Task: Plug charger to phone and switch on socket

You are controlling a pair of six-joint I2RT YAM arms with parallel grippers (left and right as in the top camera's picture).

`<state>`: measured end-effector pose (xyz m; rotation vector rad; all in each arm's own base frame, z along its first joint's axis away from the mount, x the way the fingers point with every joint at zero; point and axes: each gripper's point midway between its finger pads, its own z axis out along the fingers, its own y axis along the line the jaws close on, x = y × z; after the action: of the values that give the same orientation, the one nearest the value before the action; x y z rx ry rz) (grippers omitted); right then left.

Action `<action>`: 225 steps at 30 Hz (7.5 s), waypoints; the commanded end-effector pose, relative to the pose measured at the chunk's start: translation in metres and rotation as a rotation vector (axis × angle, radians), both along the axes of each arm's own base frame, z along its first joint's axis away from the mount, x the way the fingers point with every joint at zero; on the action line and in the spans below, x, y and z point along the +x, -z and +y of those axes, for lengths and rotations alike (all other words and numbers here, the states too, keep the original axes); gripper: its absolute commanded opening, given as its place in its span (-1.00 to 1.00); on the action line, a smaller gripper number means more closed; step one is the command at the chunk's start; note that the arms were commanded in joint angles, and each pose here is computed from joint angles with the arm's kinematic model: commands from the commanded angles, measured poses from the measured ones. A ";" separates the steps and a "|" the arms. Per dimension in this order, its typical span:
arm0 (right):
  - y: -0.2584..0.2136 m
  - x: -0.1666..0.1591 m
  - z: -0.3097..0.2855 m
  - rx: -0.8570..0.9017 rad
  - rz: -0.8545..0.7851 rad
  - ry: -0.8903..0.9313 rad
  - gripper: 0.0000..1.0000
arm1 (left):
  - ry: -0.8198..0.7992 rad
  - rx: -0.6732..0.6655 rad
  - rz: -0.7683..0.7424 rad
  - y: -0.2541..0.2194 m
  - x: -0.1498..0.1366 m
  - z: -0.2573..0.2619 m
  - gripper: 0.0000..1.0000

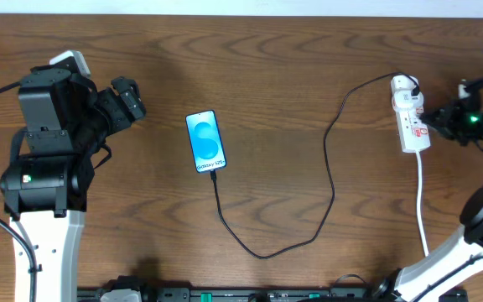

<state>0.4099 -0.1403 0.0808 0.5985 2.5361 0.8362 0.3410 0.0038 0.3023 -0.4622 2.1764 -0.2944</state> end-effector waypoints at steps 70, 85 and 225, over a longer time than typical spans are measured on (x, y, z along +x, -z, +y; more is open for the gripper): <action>-0.276 -0.127 0.143 -0.502 -0.610 -0.285 0.98 | -0.017 0.013 0.004 0.001 0.000 0.005 0.87; -0.184 -0.137 0.124 -0.735 -0.860 0.108 0.99 | -0.017 0.013 0.004 0.001 0.000 0.005 0.87; -0.077 -0.164 0.122 -0.732 -0.976 0.205 0.98 | 0.107 0.406 -0.495 0.163 -0.097 0.004 0.87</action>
<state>0.2457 -0.0183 0.1578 0.1167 1.6389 0.0185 0.2445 0.0083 0.1547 -0.0386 1.6725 -0.0134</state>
